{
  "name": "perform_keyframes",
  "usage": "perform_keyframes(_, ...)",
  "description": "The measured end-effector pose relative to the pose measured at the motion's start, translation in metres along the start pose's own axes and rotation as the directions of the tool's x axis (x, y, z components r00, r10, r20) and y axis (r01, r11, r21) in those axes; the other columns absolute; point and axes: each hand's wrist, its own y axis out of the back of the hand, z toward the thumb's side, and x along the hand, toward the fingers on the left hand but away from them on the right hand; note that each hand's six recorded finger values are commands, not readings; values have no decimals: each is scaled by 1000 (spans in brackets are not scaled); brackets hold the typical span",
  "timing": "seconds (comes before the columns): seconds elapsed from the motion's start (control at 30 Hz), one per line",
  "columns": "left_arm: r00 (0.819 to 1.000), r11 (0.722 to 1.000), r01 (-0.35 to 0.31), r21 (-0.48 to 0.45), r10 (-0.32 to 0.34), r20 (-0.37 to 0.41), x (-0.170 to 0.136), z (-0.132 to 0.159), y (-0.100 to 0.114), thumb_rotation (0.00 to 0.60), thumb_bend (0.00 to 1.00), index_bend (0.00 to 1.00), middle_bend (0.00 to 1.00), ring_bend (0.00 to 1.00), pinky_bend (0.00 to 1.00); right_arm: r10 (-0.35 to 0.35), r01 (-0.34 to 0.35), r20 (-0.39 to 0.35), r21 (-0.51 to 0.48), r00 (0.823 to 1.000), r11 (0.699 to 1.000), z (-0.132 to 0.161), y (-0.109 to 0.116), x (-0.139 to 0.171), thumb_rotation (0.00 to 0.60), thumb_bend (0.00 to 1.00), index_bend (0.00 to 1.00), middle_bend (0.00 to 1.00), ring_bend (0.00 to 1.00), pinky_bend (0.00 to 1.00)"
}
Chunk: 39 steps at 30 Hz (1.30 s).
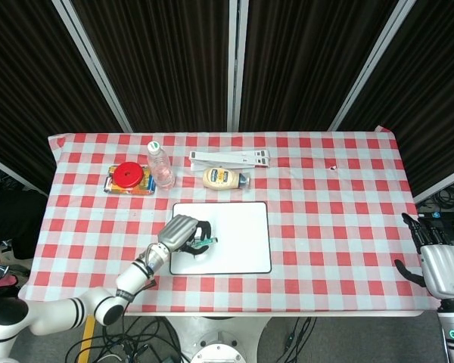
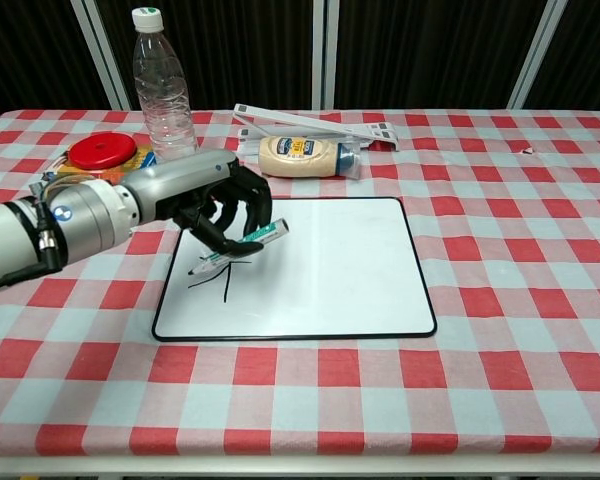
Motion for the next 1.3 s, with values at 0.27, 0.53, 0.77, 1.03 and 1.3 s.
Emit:
perform_keyframes(0.27,1000,1000,9,13,-9,16,30,14,-4,600,442,587,586,680,924,5,-5,7,8,1000,1000,-1,-1,-3,600,156,54,190,140,230)
perform_keyframes(0.53,1000,1000,11,4,-11,-14,49,9,-7,600,442,587,585,678,924,9,-9,0,16,1000,1000,2,-1,-9,600,156,55,190,141,230)
perform_keyframes(0.77,999,1000,24,-11,-24,-25,53,6,-11,600,442,588,585,678,924,12,-12,4,16,1000,1000,2,-2,-9,600,157,54,189,141,230)
perform_keyframes(1.03,999,998,44,-52,-44,-12,58,17,-23,600,444,587,586,678,924,4,-4,0,13,1000,1000,3,0,-8,600,156,57,190,140,230)
perform_keyframes(1.3,995,989,95,-117,-91,40,69,53,-45,600,450,587,585,678,923,-10,10,11,9,1000,1000,-2,5,-5,600,156,61,189,140,230)
